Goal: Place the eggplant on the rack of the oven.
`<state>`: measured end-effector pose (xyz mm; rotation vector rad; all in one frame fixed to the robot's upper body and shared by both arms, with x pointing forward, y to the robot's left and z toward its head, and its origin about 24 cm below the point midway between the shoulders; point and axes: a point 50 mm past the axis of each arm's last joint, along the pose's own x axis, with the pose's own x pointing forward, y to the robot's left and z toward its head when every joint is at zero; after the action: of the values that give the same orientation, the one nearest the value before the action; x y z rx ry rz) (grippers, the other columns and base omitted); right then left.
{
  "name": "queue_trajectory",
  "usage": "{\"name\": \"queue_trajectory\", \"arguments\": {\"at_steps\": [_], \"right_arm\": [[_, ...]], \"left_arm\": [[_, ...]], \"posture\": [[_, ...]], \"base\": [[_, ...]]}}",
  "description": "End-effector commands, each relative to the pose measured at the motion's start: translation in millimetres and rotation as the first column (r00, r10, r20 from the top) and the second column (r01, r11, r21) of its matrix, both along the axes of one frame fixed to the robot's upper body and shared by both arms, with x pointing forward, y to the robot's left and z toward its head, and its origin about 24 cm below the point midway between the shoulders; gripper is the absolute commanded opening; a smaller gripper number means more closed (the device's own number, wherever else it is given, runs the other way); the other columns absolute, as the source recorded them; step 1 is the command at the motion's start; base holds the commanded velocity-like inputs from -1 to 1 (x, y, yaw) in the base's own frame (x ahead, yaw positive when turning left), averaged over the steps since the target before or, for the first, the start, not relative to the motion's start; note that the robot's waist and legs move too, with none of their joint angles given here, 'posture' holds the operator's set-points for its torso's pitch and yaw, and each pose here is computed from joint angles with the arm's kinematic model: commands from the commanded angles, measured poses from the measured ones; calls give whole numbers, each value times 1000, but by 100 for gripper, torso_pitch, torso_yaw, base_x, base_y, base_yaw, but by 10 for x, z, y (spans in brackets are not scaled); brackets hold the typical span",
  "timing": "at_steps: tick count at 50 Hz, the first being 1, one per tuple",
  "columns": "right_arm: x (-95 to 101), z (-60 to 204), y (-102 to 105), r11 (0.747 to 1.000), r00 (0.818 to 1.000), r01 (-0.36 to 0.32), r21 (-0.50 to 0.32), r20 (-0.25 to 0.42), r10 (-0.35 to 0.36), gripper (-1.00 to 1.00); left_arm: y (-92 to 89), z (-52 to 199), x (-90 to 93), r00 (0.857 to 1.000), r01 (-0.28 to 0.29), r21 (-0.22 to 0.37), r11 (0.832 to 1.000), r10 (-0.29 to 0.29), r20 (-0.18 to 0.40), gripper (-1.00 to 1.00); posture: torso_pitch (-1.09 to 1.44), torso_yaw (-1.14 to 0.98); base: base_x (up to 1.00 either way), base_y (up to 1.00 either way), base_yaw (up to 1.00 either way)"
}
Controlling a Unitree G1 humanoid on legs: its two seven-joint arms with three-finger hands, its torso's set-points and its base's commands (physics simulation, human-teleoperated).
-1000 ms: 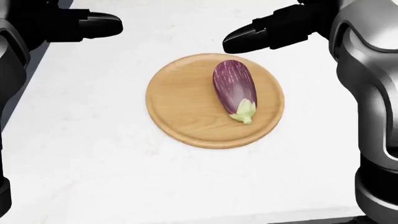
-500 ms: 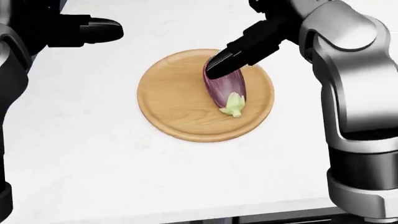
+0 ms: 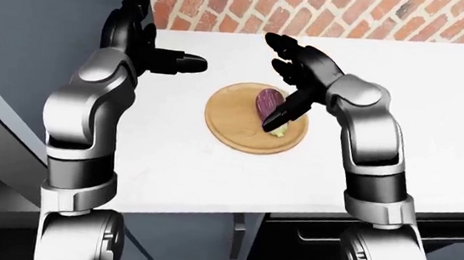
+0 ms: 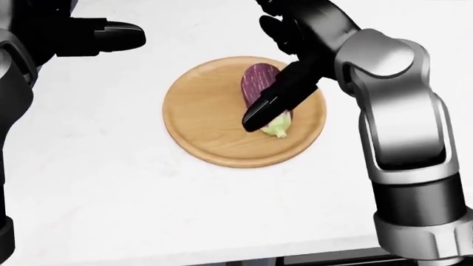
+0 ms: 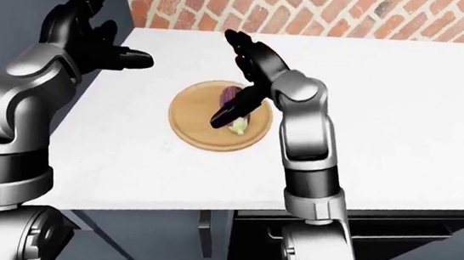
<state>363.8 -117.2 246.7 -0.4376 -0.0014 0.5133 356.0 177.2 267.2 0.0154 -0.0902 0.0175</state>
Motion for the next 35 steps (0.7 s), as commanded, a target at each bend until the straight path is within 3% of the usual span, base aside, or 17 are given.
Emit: {"name": "queue_trajectory", "arguments": {"at_steps": [1, 18, 35], "right_arm": [[-33, 209, 0, 1000, 996, -4, -4, 87, 4, 100], [10, 69, 9, 989, 997, 17, -144, 70, -7, 100], [51, -51, -14, 984, 999, 29, -177, 44, -21, 100]], "left_arm": [[-12, 229, -62, 995, 3, 2, 1000, -3, 101, 100], [-6, 212, -59, 995, 2, 0, 1000, -2, 99, 100], [2, 185, -79, 995, 0, -4, 1000, 1, 95, 100]], "posture": [[0, 0], [0, 0], [0, 0]], "base": [[0, 0, 0], [0, 0, 0], [0, 0, 0]]}}
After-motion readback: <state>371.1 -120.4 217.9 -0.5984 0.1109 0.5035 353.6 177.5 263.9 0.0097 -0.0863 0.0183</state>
